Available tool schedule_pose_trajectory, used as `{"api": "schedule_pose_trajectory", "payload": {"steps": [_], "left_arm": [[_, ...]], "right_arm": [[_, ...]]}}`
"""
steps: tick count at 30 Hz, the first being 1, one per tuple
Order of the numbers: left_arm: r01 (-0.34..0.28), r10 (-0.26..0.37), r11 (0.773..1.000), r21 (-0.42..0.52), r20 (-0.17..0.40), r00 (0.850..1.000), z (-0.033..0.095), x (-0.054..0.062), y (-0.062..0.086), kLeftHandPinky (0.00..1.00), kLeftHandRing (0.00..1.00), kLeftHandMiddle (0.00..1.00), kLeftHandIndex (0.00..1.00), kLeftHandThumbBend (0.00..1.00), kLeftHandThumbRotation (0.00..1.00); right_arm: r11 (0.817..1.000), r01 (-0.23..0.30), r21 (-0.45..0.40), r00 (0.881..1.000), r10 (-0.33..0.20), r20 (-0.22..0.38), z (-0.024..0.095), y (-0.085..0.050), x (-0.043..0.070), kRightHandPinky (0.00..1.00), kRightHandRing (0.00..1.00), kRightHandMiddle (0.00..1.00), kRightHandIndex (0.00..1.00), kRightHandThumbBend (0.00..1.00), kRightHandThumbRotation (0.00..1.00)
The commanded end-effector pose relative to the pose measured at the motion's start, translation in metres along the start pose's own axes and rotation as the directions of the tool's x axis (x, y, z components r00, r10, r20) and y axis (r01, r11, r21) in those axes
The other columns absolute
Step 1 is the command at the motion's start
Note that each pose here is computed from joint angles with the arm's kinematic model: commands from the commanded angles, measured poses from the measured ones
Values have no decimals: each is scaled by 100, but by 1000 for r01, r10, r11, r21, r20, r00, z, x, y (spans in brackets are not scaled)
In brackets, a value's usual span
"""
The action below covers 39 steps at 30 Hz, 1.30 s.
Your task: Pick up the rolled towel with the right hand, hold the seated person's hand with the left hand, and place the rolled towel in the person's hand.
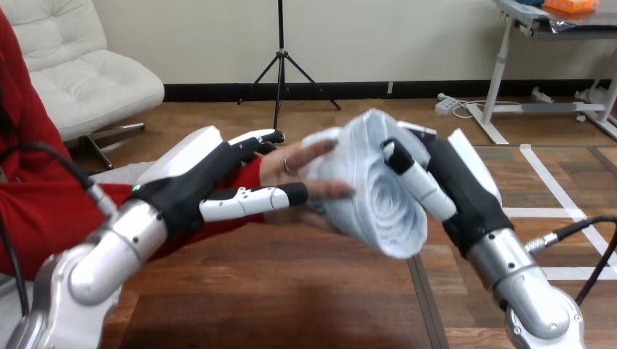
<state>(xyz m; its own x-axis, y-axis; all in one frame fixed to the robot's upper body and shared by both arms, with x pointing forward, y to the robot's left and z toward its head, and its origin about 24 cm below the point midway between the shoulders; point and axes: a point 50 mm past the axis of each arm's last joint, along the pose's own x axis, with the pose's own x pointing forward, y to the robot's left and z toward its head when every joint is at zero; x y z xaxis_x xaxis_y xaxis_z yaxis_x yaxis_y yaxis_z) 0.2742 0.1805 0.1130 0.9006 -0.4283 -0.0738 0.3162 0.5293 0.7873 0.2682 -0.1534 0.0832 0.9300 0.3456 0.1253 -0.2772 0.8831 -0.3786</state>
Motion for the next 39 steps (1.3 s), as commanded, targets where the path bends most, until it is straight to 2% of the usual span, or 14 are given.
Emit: {"api": "schedule_pose_trajectory", "payload": {"steps": [1,11,24,30,39], "left_arm": [[-71,73,997,-28,68,995,7,-5,3,65,82,85,88,100,100],[-105,110,992,-70,75,991,1,-15,-6,64,82,86,89,100,100],[-129,137,986,-104,70,988,-7,-26,-18,78,86,89,89,100,100],[-176,186,976,-130,72,980,-9,-29,-22,76,85,88,88,100,100],[-264,277,951,-159,65,959,-10,-34,-32,70,82,86,84,100,100]], "right_arm": [[998,-52,27,994,49,97,15,11,8,76,83,84,83,100,100],[998,-56,41,997,53,64,9,10,2,78,84,84,84,100,100],[996,-42,77,999,40,30,4,11,-4,80,85,85,84,100,100],[995,-38,91,999,35,25,1,11,-6,80,85,86,85,100,100],[993,-24,116,1000,23,8,-1,11,-11,80,86,86,85,100,100]]}}
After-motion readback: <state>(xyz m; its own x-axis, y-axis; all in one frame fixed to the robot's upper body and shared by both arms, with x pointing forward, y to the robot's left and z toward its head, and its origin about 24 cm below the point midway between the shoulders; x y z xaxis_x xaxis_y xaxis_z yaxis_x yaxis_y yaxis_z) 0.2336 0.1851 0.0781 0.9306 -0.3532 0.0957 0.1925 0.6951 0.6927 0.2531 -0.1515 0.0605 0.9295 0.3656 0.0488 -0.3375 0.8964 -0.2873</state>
